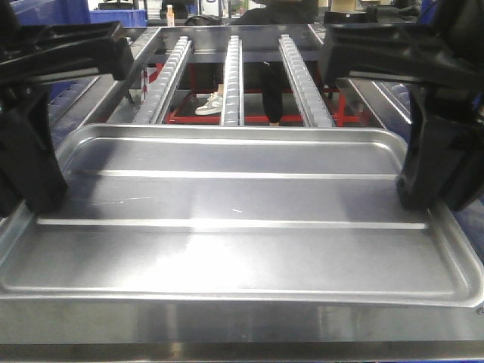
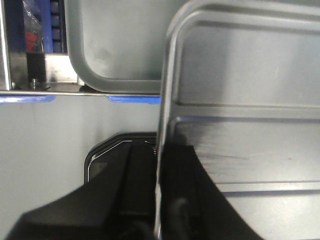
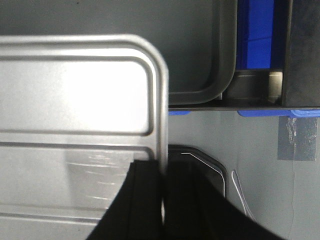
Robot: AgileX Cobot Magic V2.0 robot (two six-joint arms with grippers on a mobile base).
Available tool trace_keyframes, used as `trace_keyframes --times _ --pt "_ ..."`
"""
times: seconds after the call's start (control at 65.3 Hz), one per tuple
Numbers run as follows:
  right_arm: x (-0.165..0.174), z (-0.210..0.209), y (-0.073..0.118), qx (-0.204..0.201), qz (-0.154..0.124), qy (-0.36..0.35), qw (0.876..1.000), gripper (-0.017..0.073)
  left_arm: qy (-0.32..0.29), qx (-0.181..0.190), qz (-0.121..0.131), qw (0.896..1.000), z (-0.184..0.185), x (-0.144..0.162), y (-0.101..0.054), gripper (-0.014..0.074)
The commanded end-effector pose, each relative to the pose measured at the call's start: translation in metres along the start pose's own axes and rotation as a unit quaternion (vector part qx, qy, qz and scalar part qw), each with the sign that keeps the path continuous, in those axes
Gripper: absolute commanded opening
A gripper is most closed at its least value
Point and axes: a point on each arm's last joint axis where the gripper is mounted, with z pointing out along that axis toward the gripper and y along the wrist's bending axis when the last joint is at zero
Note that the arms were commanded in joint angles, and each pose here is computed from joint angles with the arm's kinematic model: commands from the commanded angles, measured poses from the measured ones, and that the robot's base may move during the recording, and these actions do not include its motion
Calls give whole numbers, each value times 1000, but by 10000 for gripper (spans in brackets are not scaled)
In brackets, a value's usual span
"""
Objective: Grab silver tray and place in blue box
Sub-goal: 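Lift the silver tray with both grippers and pull it toward the robot, then hold the tray level with both grippers while the base drives away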
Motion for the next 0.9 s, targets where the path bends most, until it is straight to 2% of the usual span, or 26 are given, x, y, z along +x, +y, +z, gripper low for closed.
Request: trace_keyframes --times 0.0,0.291,0.888 --pt "-7 -14 -2 -4 -16 -33 999 58 -29 9 -3 1000 -15 -7 2 -15" --pt "-7 -14 -2 -3 -16 -33 999 58 -19 -5 -4 1000 -14 -6 4 -15" --pt "-7 -14 -2 -3 -16 -33 999 58 -19 -5 -4 1000 -14 -6 4 -15"
